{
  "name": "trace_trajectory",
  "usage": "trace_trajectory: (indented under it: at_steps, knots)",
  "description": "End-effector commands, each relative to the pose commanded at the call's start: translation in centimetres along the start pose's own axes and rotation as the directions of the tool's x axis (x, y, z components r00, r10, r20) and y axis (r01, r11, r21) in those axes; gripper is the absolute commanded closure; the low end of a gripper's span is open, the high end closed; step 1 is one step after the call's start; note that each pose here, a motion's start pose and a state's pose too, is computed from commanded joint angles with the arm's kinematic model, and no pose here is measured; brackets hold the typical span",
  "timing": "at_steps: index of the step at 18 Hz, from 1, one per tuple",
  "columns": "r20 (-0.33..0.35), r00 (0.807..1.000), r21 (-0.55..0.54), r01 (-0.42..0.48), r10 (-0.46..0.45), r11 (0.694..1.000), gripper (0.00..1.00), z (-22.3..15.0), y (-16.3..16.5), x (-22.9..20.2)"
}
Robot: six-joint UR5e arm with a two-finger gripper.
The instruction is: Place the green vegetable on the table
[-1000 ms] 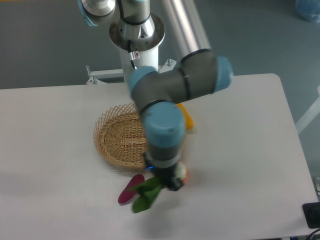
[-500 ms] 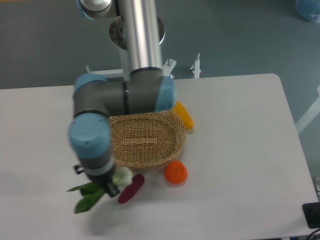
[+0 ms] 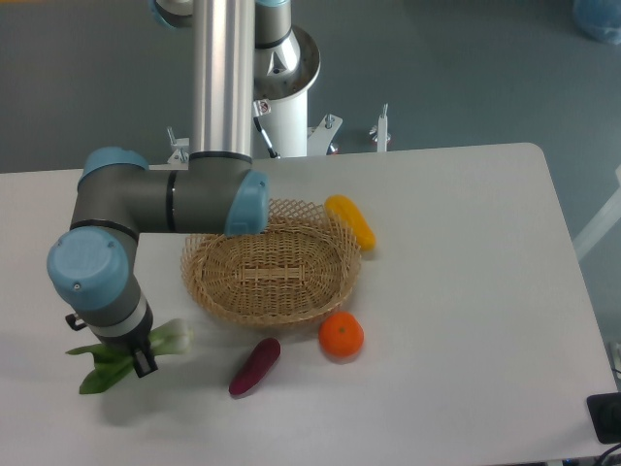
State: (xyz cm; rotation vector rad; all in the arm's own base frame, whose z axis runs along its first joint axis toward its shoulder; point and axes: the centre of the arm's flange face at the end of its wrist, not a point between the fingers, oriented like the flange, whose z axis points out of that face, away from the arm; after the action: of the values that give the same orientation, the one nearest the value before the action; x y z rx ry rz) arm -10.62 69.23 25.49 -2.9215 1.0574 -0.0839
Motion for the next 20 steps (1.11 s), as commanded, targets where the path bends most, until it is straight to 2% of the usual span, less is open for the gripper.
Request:
trace_trajectory:
  at_steps: [3,5,6,7,9,12,15,20]
  knots:
    - [-0.019,1.000,-0.011,-0.002,0.002,1.000,0.66,1.0,0.3,0.6]
    - [-0.024,1.000,-0.014,-0.002,0.001,1.000,0.37,1.2,0.4,0.8]
    - [-0.023,1.000,-0.013,-0.002,0.001,1.000,0.12,1.2,0.4,0.8]
    - [-0.020,1.000,-0.012,0.001,-0.002,1.000,0.00,1.0,0.4,0.9]
    - [0.014,1.000,0.006,0.002,-0.002,1.000,0.00,0.1,0.3,0.5]
    - [0.106,0.993,0.061,0.044,-0.051,0.997,0.00,-1.9,-0.1,-0.1]
    - [0.143,0.988,0.086,0.054,-0.066,0.995,0.00,-3.8,0.2,-0.7]
    - [0.180,0.966,0.111,0.166,-0.184,0.980,0.00,-6.8,6.8,-5.4]
